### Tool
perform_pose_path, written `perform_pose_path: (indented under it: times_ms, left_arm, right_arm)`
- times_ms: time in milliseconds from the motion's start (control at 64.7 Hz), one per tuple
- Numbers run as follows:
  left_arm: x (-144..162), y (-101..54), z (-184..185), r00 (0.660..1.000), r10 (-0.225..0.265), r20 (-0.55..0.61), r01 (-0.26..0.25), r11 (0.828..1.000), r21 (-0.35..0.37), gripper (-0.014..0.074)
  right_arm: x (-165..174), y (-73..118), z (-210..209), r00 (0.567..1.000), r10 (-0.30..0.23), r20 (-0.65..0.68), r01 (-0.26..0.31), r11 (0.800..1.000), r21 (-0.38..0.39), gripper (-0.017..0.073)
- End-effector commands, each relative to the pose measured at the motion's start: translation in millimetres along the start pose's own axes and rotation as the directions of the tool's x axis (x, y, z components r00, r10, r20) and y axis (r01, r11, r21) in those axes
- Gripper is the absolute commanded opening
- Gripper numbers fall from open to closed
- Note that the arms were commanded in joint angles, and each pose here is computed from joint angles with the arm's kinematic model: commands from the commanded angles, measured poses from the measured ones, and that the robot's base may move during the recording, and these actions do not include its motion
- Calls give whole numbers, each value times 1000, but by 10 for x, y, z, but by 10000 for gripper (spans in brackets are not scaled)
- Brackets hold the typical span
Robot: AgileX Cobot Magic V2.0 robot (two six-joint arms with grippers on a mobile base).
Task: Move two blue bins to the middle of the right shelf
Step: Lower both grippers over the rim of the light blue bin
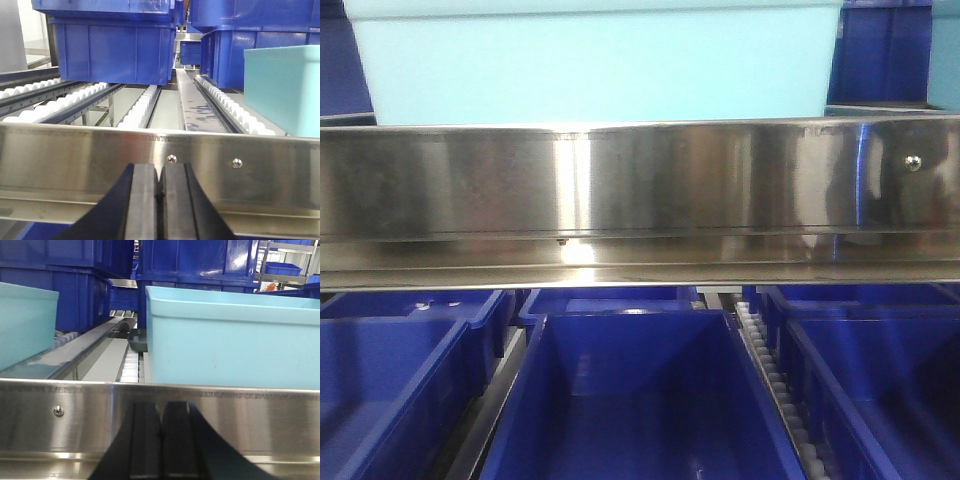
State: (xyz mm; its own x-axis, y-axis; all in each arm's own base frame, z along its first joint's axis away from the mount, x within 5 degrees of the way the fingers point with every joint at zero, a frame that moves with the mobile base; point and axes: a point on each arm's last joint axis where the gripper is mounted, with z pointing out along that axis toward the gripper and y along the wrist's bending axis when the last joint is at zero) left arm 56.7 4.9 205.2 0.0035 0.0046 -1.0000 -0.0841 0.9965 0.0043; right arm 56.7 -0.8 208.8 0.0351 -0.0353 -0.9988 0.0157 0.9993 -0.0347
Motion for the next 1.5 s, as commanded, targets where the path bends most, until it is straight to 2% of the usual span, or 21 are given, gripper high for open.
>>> perform_pose_path:
  times_ms: [0,170,263,417,850,881,1020,1143,1236,1344,1421,1483]
  left_arm:
    - [-25,0,-5,1000,-4,22,4,1000,0,-111]
    - [-25,0,-5,1000,-4,22,4,1000,0,-111]
    - [-25,3,-5,999,50,22,-50,999,-5,-111]
    - [-25,3,-5,999,50,22,-50,999,-5,-111]
    - [-121,-4,-12,990,50,128,-50,999,-2,-111]
    - [-132,-5,-13,989,50,140,-50,999,-2,-111]
    - [-204,-4,-26,976,-3,219,2,1000,5,-111]
    - [-532,-1,-103,962,-1,271,0,1000,2,-111]
    - [-892,4,-234,959,0,283,1,1000,-2,-106]
    - [-1185,13,-275,982,7,186,-5,1000,-11,-24]
    - [-1386,17,-261,991,8,131,-6,1000,-14,100]
    - [-1494,17,-205,996,4,89,-3,1000,-13,238]
  right_arm:
    - [-11,0,-3,1000,0,15,0,1000,0,-162]
    - [-11,0,-3,1000,0,15,0,1000,0,-162]
    - [-11,0,-3,1000,0,15,0,1000,0,-162]
    - [-23,-1,-3,1000,0,28,0,1000,1,-162]
    - [-39,-2,-4,999,0,46,0,1000,2,-162]
    - [-69,-4,-6,997,0,78,0,1000,4,-162]
    - [-117,-6,-11,993,-1,120,0,1000,6,-162]
    - [-442,-17,-73,980,-1,197,-1,1000,8,-162]
    - [-784,-26,-181,976,-1,219,0,1000,7,-162]
    - [-1067,-34,-213,981,-1,194,1,1000,4,-162]
    - [-1248,-40,-173,984,-1,181,1,1000,3,-160]
    - [-1379,-44,-111,988,-1,155,1,1000,2,-135]
